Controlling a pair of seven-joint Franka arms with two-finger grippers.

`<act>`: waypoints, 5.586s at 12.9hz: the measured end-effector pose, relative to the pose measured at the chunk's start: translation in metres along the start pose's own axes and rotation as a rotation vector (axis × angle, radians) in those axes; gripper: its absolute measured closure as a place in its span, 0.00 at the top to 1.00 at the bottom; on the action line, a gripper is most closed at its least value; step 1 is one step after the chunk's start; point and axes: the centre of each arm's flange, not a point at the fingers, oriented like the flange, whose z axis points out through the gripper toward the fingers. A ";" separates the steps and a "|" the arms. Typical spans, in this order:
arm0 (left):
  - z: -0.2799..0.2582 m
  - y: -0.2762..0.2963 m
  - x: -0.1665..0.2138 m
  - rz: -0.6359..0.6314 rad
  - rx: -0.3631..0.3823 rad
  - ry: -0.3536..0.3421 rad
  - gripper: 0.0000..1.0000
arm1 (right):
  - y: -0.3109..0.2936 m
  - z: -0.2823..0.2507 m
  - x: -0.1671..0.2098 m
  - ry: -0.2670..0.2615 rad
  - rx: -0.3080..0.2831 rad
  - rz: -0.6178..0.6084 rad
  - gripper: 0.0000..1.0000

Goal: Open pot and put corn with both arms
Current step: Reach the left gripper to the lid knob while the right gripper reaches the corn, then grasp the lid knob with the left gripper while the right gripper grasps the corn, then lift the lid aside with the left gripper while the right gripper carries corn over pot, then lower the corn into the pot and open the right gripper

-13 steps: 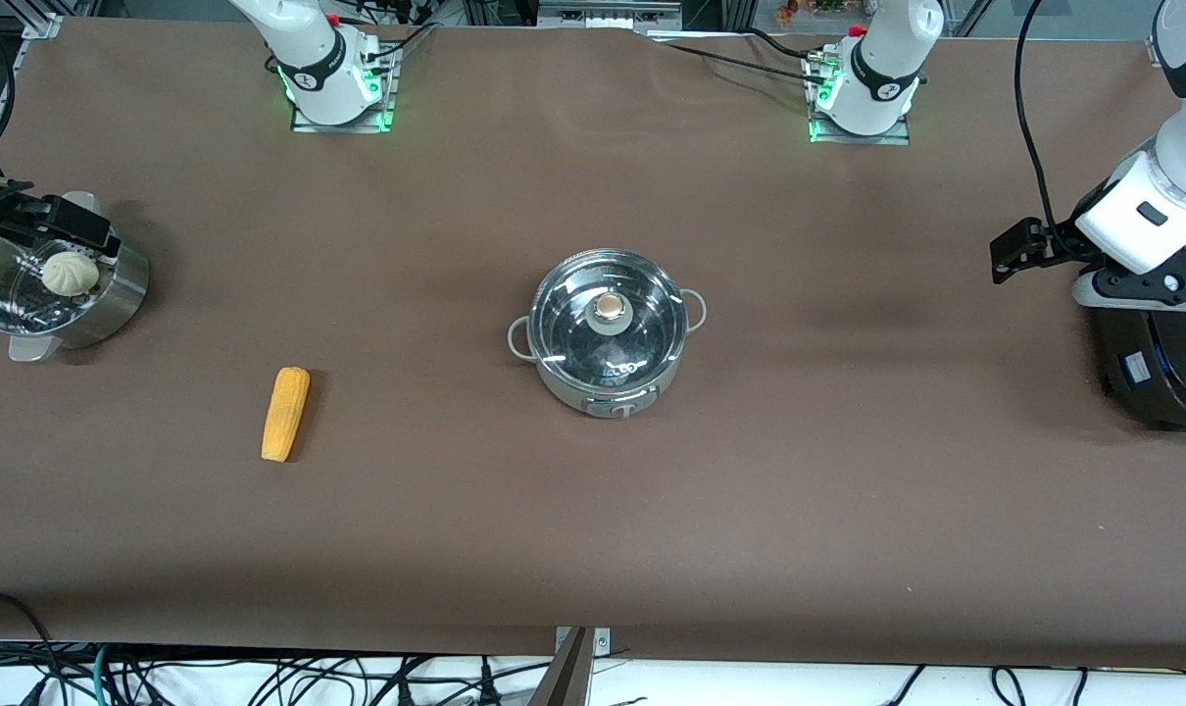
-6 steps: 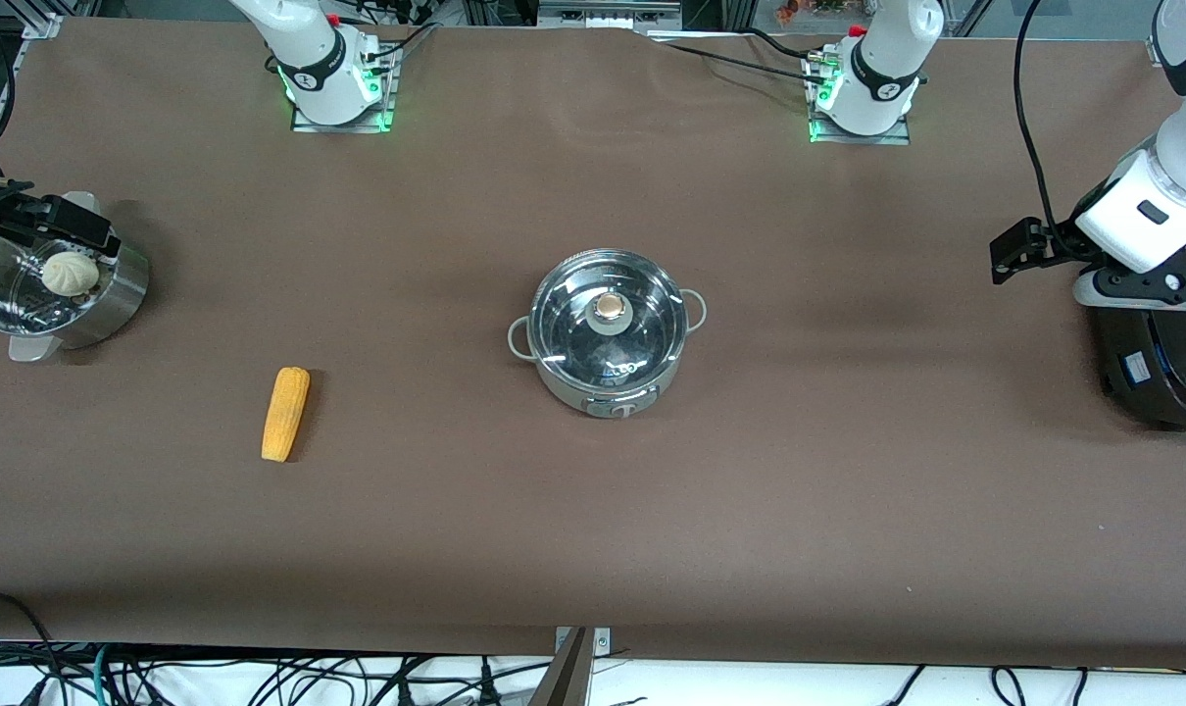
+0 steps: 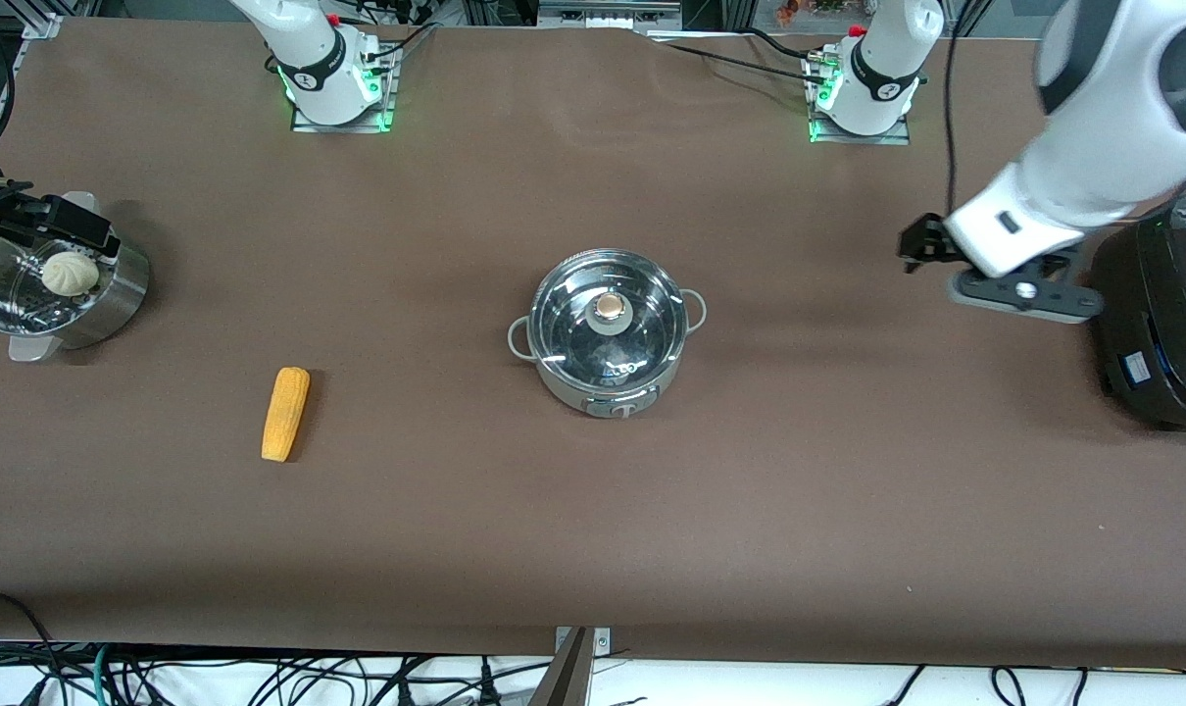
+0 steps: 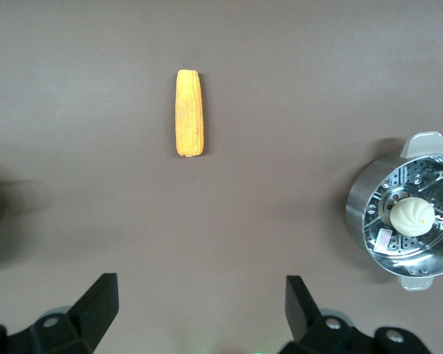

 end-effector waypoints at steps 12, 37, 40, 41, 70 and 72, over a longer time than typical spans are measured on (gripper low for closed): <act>0.135 0.320 0.075 -0.229 -0.077 0.083 1.00 | -0.039 0.253 0.122 -0.084 0.060 -0.019 1.00; 0.078 0.255 0.076 -0.152 -0.021 0.018 0.50 | -0.164 0.240 0.080 0.075 0.139 -0.077 0.05; 0.013 0.077 0.080 0.002 -0.019 -0.027 0.50 | -0.239 0.225 0.053 0.065 0.192 -0.043 0.05; 0.010 0.020 0.076 0.055 -0.023 -0.062 0.50 | -0.282 0.213 0.035 0.073 0.204 -0.032 0.05; -0.026 -0.094 -0.023 -0.247 -0.024 0.082 1.00 | -0.535 0.293 -0.053 0.222 0.035 -0.066 1.00; -0.024 -0.095 -0.034 -0.245 -0.018 0.086 1.00 | -0.483 0.216 -0.013 0.246 -0.019 -0.081 1.00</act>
